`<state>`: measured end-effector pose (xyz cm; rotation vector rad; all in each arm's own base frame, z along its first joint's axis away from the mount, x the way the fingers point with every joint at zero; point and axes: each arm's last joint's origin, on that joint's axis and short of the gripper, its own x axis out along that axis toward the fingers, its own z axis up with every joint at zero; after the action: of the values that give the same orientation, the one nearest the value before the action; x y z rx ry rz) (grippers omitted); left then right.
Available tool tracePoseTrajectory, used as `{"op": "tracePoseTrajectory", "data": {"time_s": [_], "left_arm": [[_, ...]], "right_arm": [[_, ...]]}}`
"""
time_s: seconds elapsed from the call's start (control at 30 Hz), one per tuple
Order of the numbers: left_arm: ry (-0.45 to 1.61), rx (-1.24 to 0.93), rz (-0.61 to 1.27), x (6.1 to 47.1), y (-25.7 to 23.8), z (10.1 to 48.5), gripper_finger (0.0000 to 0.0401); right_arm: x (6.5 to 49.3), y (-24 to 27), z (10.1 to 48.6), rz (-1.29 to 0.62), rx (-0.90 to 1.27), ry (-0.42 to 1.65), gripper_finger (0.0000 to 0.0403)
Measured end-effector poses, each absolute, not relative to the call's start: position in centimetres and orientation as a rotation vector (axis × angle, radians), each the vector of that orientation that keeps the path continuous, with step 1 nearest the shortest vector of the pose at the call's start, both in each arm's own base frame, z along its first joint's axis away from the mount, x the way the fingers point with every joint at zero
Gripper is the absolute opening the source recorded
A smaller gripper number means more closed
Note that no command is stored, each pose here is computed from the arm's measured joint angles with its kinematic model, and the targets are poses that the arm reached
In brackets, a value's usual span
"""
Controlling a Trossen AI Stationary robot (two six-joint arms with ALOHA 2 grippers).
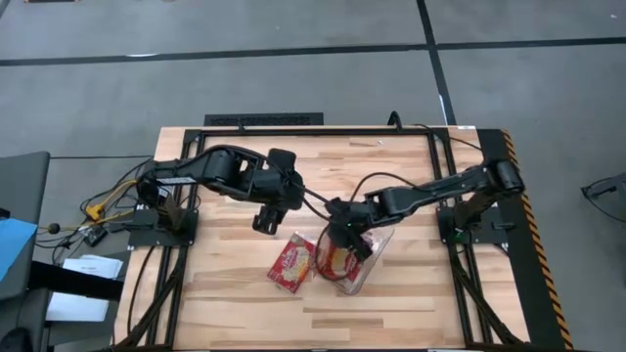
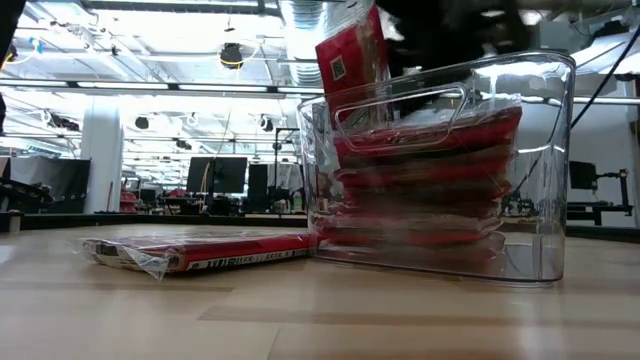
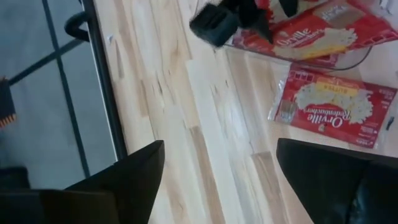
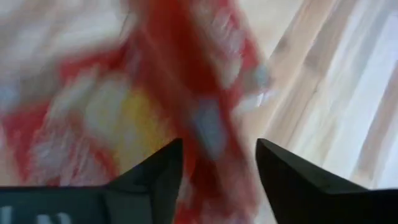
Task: Sort popcorn bags into baskets
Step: Put the left red popcorn packet into the transparent bin
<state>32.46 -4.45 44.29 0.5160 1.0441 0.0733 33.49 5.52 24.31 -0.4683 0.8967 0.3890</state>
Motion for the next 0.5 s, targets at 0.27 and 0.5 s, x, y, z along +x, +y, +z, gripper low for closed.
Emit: {"op": "tracePoseTrajectory", "data": {"time_s": [0.27,0.5], "left_arm": [[1.09,0.474,0.108,32.5,-3.8,43.7,0.0302],[1.086,0.459,0.15,32.5,-3.6,43.7,0.0302]], "right_arm": [[34.0,6.6,23.6,0.425,-0.509,0.888,0.0064],[33.1,6.7,25.6,0.309,-0.51,0.868,0.0031]]}}
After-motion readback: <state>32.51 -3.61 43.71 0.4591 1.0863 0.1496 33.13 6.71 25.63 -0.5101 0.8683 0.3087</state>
